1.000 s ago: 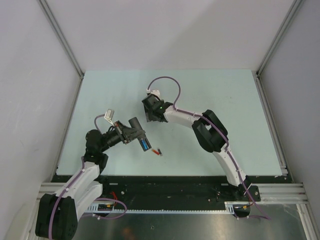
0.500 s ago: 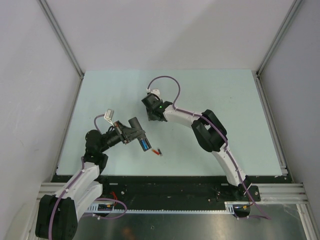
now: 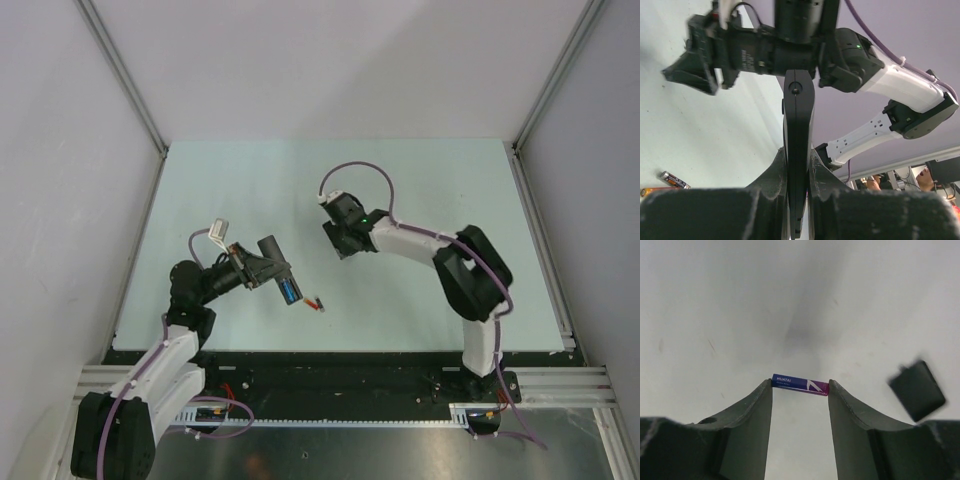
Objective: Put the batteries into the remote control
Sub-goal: Pick up the battery from the center of the board, then place the battery at the center of the board.
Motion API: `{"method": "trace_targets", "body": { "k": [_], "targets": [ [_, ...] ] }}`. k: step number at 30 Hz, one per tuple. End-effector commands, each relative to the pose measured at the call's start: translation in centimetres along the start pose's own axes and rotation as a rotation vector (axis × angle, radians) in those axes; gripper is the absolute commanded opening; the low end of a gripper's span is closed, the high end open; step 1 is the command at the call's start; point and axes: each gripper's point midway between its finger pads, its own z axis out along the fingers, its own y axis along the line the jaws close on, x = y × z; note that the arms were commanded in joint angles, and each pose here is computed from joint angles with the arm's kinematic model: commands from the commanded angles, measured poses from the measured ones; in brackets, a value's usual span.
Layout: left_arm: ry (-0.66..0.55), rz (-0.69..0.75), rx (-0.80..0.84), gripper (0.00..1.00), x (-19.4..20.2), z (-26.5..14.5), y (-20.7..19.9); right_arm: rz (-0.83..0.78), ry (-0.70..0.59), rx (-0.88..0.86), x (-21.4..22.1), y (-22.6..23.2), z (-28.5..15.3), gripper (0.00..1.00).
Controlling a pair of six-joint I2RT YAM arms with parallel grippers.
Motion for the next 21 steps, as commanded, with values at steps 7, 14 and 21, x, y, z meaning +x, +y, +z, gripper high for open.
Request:
{"method": "trace_targets", "body": {
  "k": [7,14,21],
  "targets": [
    [0.051,0.048,0.065,0.00,1.0,-0.4,-1.6,-0.528,-0.042,-0.084,2.1,-1.6,-4.3,0.02],
    [0.052,0.064,0.084,0.00,1.3,-0.7,-2.1,-0.622,-0.017,-0.218,4.7,0.4,-3.7,0.06],
    [0.043,0.044,0.066,0.00,1.9,-1.0,-1.2,-0.611,-0.009,-0.297,5.4,1.7,-3.6,0.15]
  ]
}}
